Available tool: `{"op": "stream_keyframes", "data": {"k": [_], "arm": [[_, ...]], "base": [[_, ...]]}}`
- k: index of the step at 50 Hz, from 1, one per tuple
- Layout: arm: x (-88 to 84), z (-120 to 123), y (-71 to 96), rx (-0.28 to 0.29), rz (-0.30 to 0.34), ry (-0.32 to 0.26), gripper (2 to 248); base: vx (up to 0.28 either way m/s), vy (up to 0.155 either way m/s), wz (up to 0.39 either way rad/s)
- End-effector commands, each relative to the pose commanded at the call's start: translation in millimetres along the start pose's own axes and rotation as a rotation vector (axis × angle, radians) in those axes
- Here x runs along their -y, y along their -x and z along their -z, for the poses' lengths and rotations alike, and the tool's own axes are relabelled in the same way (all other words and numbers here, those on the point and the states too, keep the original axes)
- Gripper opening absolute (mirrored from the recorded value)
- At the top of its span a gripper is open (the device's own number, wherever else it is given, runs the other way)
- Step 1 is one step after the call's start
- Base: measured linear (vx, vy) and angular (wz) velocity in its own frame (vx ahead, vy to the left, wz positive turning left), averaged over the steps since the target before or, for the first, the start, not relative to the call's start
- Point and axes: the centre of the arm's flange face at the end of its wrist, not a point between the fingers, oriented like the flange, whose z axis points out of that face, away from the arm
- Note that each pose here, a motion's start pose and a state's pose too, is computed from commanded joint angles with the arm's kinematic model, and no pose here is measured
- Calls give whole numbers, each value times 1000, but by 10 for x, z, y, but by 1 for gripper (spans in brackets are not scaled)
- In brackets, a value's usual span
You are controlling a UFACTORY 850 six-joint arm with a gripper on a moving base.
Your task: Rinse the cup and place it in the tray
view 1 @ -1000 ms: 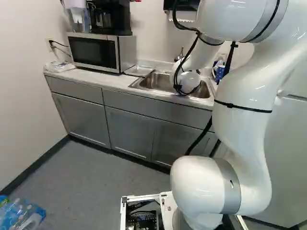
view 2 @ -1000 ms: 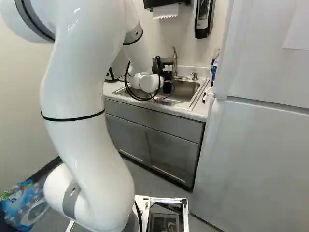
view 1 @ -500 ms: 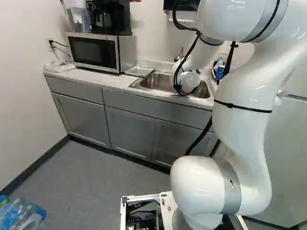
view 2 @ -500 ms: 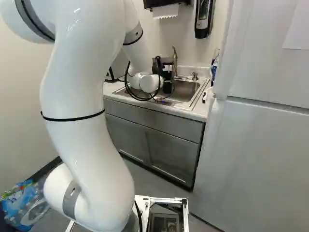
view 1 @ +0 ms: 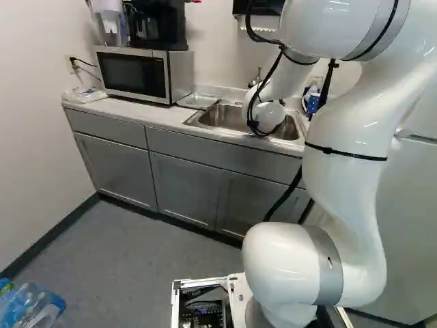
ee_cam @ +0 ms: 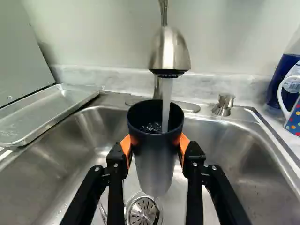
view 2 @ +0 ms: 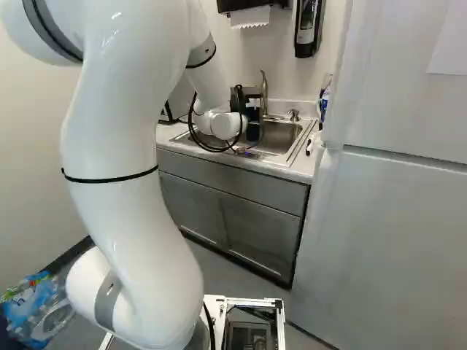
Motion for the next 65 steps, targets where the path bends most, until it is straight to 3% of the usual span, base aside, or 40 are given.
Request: {"op": "stream_keyframes", "data": {"k": [65], "arm": [[0,0,0,0,0,0,119]], "base": [[0,0,0]]}}
